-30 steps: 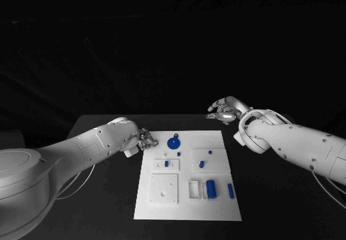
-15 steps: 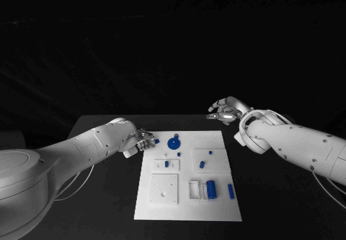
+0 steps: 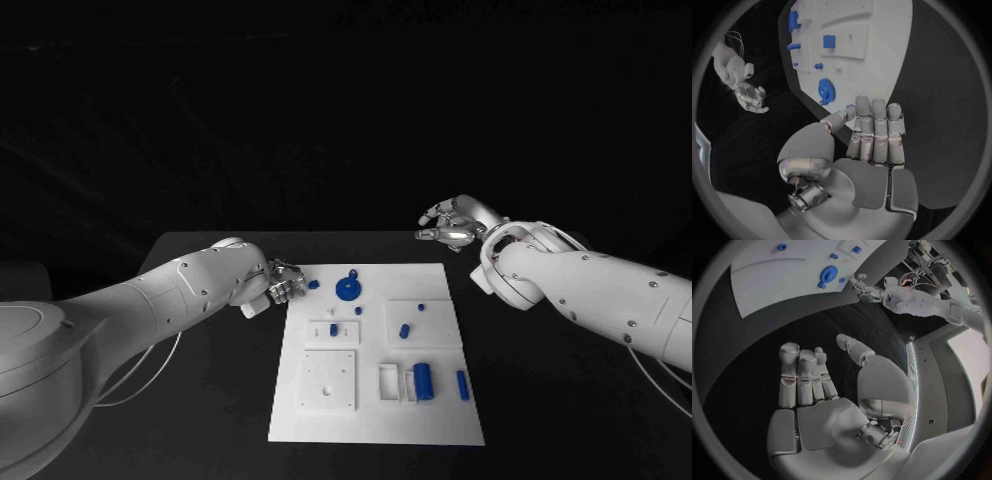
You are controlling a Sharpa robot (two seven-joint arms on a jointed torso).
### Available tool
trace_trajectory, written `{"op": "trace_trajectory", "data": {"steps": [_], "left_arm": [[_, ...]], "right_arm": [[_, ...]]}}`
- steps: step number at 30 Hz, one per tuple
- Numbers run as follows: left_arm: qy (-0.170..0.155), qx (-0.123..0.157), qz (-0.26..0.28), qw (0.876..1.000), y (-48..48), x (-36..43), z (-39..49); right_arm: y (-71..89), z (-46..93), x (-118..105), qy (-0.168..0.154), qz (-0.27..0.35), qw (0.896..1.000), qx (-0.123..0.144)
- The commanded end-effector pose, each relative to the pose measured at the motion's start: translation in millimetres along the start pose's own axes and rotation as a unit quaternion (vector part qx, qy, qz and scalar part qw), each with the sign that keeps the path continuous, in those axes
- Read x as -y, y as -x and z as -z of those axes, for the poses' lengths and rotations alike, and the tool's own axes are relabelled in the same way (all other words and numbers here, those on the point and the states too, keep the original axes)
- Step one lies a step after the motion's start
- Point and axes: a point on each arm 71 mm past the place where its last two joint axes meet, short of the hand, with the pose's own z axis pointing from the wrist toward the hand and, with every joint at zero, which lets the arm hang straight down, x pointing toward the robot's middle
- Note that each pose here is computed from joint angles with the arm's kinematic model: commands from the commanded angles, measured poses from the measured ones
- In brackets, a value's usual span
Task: Assemble the parts on the task board
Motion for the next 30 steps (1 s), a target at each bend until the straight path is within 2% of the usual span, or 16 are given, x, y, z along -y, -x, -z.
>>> {"op": "trace_trajectory", "data": {"steps": [1, 4, 10, 15, 18, 20, 22, 24, 30], "left_arm": [[-0.023, 0.023, 0.013, 0.999, 4.9, 3.8, 4.8], [-0.045, 0.046, -0.002, 0.998, 10.7, 6.7, 10.5], [-0.105, 0.119, -0.05, 0.986, 20.8, 12.5, 19.7], [-0.182, 0.193, -0.089, 0.96, 27.1, 22.3, 27.8], [-0.213, 0.221, -0.115, 0.945, 28.2, 27.6, 30.1], [-0.226, 0.231, -0.132, 0.937, 26.7, 29.9, 30.4], [-0.23, 0.233, -0.16, 0.931, 21.6, 27.3, 28.3], [-0.234, 0.234, -0.184, 0.926, 16.7, 27.8, 25.6], [-0.229, 0.219, -0.216, 0.923, -0.6, 23.8, 15.6]], "right_arm": [[1.1, 0.4, 0.3, 0.004, 0.002, 1.0, 0.0], [2.8, 1.0, 2.7, 0.002, 0.003, 1.0, 0.001], [4.8, 1.5, 5.6, 0.0, 0.003, 1.0, 0.004], [6.0, 1.6, 7.3, -0.001, 0.003, 1.0, 0.005], [6.1, 1.3, 7.6, -0.001, 0.003, 1.0, 0.005], [6.0, 1.2, 7.5, -0.001, 0.003, 1.0, 0.005], [5.9, 1.2, 7.4, -0.001, 0.003, 1.0, 0.005], [5.0, 0.7, 6.1, 0.0, 0.003, 1.0, 0.004], [3.6, -0.1, 4.1, 0.002, 0.002, 1.0, 0.003]]}}
